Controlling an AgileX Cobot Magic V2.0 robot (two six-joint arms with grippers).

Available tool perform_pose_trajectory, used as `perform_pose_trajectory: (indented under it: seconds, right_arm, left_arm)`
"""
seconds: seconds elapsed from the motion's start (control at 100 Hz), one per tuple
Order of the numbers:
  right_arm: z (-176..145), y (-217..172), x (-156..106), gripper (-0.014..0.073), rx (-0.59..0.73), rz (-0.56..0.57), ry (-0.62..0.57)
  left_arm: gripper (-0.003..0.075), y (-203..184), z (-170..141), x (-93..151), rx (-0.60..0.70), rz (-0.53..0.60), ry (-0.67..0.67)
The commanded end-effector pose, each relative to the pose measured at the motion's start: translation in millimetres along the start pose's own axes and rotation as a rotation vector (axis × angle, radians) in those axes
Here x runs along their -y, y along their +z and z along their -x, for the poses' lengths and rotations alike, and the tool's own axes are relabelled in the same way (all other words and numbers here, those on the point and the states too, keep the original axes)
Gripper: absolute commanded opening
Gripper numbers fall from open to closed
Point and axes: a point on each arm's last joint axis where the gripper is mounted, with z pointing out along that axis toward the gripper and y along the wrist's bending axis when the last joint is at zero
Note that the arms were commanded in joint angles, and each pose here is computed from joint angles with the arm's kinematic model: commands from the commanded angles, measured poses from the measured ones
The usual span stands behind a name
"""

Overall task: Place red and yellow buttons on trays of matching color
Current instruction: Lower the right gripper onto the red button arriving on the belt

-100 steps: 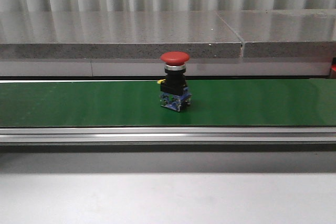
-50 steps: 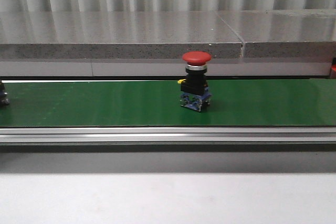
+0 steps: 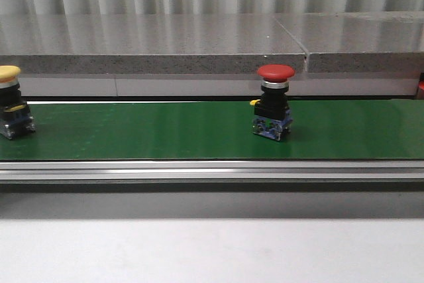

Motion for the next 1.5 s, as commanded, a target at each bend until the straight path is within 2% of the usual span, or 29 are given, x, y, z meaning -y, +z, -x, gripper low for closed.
perform_pose_trajectory:
  seconds: [0.0,0.12,0.41,0.5,0.64,0.85,0.92,0.99,1.04,1.16,1.23,1.49]
  right_arm:
    - [33.9,-2.1,-0.5,-0.0069,0.138,0.005,0.017]
    - [56.5,4.0,-0.7,-0.0069,0.056,0.005,0.032]
    - [109.8,56.2,-1.3,-0.0069,-0.402,-0.006,0.031]
    - [121.5,76.5,-1.5,-0.0069,-0.495,-0.009,0.031]
    - [123.6,107.3,-1.6,-0.0069,-0.578,-0.011,0.031]
    - [103.9,131.8,-2.1,-0.0055,-0.706,-0.011,0.042]
    - [98.3,134.6,-2.1,-0.0003,-0.748,-0.012,0.041]
    - [95.3,134.8,-2.1,0.0101,-0.778,-0.013,0.041]
    - [93.9,133.4,-2.2,0.0206,-0.799,-0.013,0.043]
    - [92.4,131.9,-2.8,0.0529,-0.823,-0.01,0.053]
    - [91.9,131.3,-3.0,0.0657,-0.833,-0.01,0.056]
    - [101.0,136.3,-8.7,0.061,-0.814,0.056,0.065]
  left_arm:
    - [-0.002,-3.5,15.8,1.5,0.105,-0.015,-0.007]
    - [-0.002,-3.5,15.8,1.5,0.105,-0.015,-0.007]
    - [-0.002,-3.5,15.8,1.5,0.105,-0.015,-0.007]
    - [-0.002,-3.5,15.8,1.5,0.105,-0.015,-0.007]
    - [-0.002,-3.5,15.8,1.5,0.105,-0.015,-0.007]
    - [-0.002,-3.5,15.8,1.5,0.105,-0.015,-0.007]
    - [-0.002,-3.5,15.8,1.5,0.105,-0.015,-0.007]
    - [-0.002,-3.5,15.8,1.5,0.105,-0.015,-0.007]
    - [-0.002,-3.5,15.8,1.5,0.105,-0.015,-0.007]
    - [-0.002,-3.5,15.8,1.5,0.105,-0.015,-0.007]
    - [-0.002,-3.5,15.8,1.5,0.105,-0.015,-0.007]
    - [-0.002,-3.5,15.8,1.5,0.105,-0.015,-0.007]
